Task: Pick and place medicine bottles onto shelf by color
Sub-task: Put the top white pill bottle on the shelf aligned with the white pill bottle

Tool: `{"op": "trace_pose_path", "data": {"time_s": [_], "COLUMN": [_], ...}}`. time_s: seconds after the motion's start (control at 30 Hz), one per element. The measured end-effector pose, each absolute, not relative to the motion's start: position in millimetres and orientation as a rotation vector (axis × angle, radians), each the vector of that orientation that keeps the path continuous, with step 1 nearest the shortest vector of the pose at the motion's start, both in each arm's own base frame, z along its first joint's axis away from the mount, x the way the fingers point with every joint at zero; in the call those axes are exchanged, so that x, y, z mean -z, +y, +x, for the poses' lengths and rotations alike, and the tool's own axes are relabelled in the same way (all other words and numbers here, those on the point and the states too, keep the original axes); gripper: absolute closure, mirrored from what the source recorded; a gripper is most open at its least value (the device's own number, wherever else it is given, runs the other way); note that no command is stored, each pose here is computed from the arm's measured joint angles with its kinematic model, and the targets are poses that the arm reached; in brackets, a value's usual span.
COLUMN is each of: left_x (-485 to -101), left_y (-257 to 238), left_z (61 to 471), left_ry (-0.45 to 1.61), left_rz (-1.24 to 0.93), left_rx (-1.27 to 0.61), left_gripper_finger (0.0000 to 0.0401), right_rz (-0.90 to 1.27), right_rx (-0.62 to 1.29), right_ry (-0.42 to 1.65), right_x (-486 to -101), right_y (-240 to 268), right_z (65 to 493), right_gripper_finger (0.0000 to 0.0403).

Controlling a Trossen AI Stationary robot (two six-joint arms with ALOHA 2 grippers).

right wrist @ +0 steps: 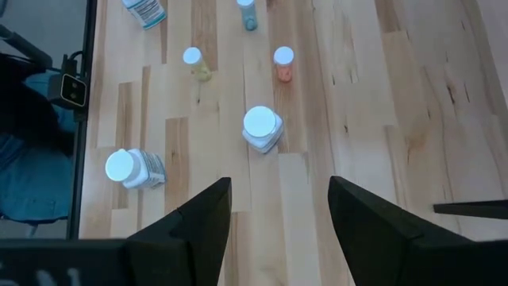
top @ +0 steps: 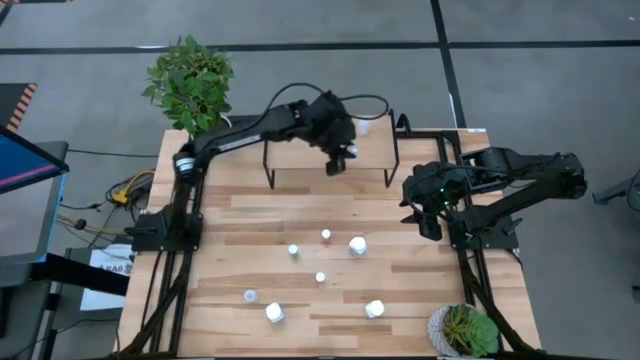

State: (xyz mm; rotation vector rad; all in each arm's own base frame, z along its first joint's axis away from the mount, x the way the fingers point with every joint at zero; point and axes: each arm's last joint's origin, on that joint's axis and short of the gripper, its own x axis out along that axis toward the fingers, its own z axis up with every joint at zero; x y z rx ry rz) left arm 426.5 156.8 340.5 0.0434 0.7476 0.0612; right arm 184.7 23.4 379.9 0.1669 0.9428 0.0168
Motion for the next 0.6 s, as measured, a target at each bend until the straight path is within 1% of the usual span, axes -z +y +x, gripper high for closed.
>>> {"op": "trace_pose_path", "data": {"time_s": [0.2, 0.4, 0.6], "left_x": [-327.5, -318.3, -316.6], "left_y": [176.8, 196.7, 206.0], "left_z": [450.1, 457.1, 454.7], "left_ry": [0.734, 0.733, 0.730], "left_rz": [0.034, 0.019, 0.010], "left_rx": [-0.066, -0.090, -0.103], "left_gripper_finger": [0.0294, 0.0293, 0.0295], "right_rz": [0.168, 0.168, 0.167], "right_rx": [-0.017, -0.017, -0.017], "right_ry": [0.939, 0.939, 0.942], "right_x": [-380.1, -380.2, -379.9], "right_y": [23.4, 23.4, 23.4], "right_z": [185.1, 185.1, 184.8], "right_gripper_finger": [0.0171, 0.0171, 0.0171]}}
